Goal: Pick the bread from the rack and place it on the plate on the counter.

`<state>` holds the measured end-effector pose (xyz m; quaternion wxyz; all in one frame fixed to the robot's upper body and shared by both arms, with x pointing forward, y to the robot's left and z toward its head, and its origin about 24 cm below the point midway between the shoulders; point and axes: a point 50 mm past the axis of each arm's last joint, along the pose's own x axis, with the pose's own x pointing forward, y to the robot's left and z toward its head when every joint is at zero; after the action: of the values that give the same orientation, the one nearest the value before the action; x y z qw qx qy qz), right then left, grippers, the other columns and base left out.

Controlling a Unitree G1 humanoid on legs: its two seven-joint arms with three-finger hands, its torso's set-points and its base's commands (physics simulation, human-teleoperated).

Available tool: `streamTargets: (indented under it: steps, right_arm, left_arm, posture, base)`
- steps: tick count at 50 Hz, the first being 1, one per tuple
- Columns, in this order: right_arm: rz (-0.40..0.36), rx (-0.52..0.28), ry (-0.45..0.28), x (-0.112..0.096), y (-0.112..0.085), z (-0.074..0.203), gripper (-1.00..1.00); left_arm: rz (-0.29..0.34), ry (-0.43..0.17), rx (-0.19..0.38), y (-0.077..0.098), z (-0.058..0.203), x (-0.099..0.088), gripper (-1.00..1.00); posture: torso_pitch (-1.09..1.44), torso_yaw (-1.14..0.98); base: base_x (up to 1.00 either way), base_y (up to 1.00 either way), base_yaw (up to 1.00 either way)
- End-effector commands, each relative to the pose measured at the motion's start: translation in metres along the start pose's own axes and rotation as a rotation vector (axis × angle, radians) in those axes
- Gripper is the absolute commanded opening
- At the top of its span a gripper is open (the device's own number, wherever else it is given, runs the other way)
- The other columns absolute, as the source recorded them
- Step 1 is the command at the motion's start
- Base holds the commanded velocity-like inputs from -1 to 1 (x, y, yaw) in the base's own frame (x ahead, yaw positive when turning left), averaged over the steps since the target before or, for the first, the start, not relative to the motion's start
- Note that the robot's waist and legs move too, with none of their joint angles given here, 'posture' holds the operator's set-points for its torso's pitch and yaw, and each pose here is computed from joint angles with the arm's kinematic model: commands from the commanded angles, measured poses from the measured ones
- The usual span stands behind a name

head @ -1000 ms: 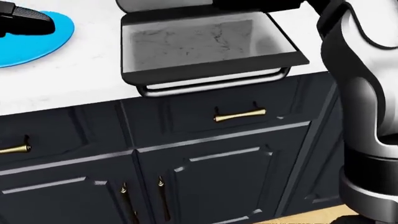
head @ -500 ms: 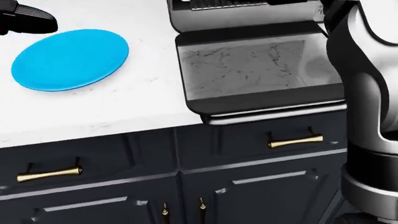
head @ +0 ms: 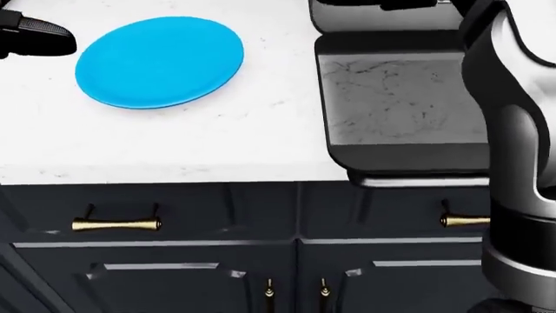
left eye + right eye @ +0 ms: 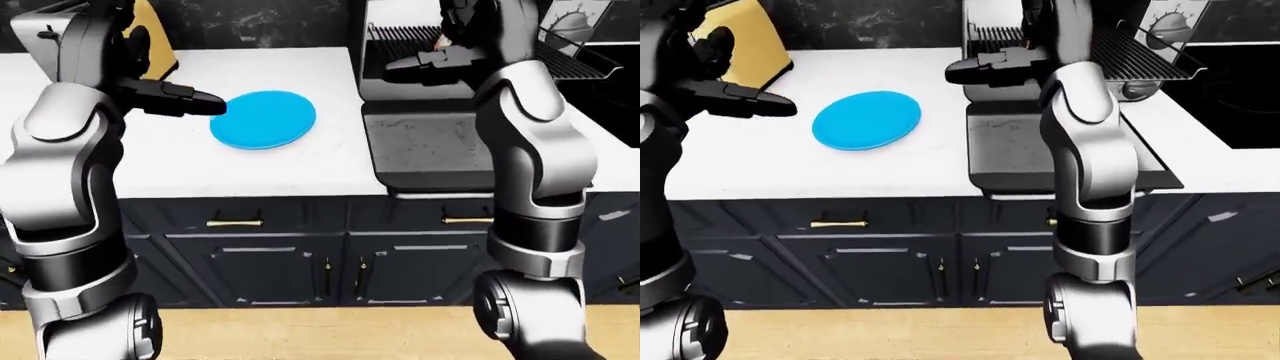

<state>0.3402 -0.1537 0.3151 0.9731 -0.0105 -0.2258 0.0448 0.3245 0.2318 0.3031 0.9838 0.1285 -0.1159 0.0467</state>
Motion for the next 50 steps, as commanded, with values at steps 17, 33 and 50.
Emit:
streamTargets:
  steps: [17,33,50]
  right_arm:
    - [-0.032,0.003,-0.146,-0.006,-0.012,0.042,1.0]
    - [-0.037,0.014,-0.154,-0.011,-0.016,0.046,1.0]
    - [-0.108,-0.096,-0.085,0.0,-0.033,0.048,1.0]
  left_arm:
    - [0.049,-0.12,0.026,0.013,0.029,-0.005,1.0]
    - [0.056,-0.12,0.036,0.015,0.03,-0.007,1.0]
    - [0.059,-0.123,0.029,0.016,0.027,-0.003,1.0]
  posture:
    - [0.0,0.0]
    - [0.0,0.0]
    - [0.0,0.0]
  base:
    - [0.03,0.02,0.0]
    - [0.07,0.04,0.0]
    - [0.0,0.0,0.0]
